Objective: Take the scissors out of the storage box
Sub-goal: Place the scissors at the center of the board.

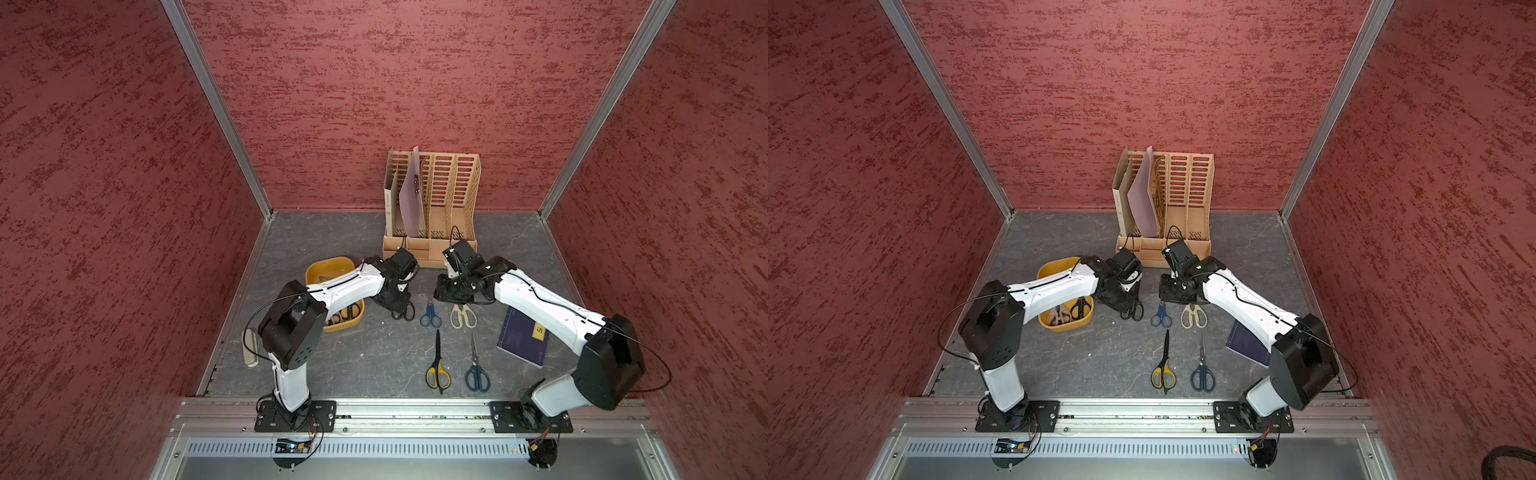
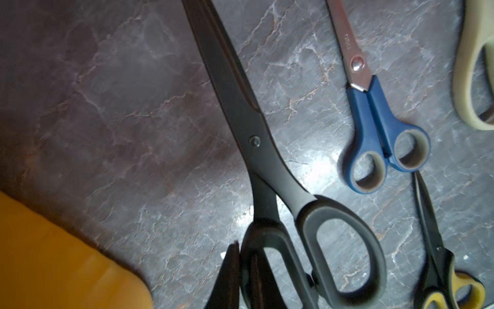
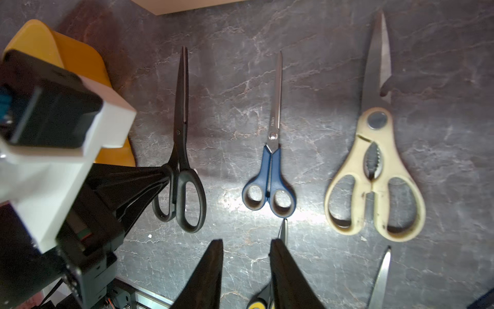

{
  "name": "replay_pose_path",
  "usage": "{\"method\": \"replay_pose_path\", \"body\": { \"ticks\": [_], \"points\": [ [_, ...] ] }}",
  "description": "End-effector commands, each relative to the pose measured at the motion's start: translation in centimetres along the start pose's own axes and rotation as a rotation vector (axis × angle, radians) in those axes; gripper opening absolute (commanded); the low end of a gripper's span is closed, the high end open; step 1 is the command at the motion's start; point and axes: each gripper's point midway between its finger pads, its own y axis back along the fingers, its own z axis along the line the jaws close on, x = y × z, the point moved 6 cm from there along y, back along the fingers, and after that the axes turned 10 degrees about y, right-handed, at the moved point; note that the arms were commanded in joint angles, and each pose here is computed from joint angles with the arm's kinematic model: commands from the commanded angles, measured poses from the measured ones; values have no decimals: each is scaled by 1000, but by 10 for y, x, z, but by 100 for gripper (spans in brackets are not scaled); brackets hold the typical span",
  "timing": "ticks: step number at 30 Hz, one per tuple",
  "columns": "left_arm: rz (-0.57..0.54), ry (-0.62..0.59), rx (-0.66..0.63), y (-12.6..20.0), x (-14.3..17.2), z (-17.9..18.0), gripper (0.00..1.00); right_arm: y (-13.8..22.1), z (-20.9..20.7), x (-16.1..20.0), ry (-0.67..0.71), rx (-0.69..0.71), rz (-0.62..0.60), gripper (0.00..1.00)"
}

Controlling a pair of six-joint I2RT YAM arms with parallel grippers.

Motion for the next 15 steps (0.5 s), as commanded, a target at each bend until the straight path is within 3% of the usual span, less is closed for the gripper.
{"method": "replay_pose_path", "body": {
  "ticks": [1, 15],
  "points": [
    [-40, -23, -12, -1, -15, -2, 0, 5, -8, 1, 19, 21, -13, 34],
    [-26, 19, -43, -35, -17, -5, 2, -1, -15, -2, 26, 26, 27, 34]
  ]
}}
